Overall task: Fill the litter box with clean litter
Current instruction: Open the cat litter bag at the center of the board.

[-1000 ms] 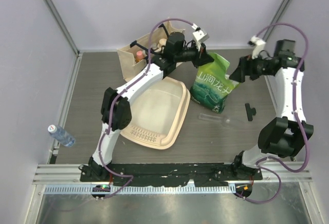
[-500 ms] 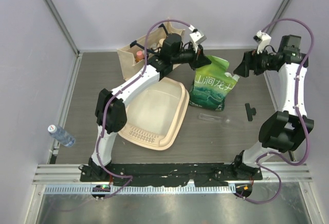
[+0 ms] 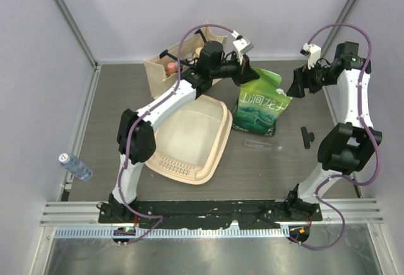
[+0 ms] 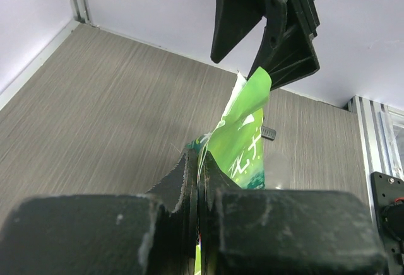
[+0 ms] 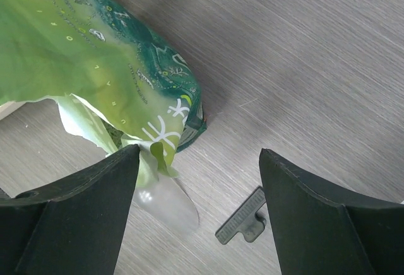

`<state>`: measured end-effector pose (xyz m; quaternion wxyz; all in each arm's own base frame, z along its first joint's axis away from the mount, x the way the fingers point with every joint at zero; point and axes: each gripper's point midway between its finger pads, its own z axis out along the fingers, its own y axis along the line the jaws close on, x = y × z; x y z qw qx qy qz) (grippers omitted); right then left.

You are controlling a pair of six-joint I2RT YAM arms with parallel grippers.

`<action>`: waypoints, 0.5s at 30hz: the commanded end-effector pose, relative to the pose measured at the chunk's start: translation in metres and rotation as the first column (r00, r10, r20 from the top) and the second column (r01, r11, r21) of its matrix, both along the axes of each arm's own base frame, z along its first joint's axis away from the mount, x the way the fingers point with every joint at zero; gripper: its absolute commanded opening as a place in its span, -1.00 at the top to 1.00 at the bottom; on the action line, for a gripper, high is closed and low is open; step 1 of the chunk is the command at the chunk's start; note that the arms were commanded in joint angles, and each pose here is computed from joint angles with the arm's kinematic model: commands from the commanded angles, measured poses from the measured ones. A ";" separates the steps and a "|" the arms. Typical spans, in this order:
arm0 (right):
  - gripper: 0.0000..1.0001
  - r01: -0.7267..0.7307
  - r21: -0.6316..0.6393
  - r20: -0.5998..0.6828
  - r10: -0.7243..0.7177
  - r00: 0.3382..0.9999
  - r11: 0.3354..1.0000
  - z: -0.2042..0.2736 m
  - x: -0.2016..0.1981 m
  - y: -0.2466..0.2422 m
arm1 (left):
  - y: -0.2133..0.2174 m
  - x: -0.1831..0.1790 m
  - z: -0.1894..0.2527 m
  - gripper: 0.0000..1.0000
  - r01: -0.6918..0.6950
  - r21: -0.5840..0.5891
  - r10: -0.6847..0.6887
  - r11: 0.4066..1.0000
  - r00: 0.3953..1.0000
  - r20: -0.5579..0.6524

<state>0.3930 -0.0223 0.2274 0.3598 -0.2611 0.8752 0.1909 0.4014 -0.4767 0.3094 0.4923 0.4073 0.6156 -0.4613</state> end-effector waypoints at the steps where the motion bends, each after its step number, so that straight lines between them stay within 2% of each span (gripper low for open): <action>1: -0.63 -0.069 -0.021 0.073 0.070 0.995 0.997 0.025 -0.003 0.006 | 0.014 -0.019 0.118 1.00 0.031 -0.193 0.012 0.981 0.976 0.217; 6: -0.64 -0.129 -0.026 0.074 0.130 0.989 0.991 0.025 -0.007 0.014 | 0.014 -0.019 0.118 1.00 0.033 -0.194 0.010 0.981 0.976 0.217; 15: -0.62 -0.211 -0.009 -0.027 0.211 0.977 0.977 0.010 -0.016 0.019 | 0.013 -0.019 0.120 1.00 0.037 -0.200 0.008 0.979 0.975 0.220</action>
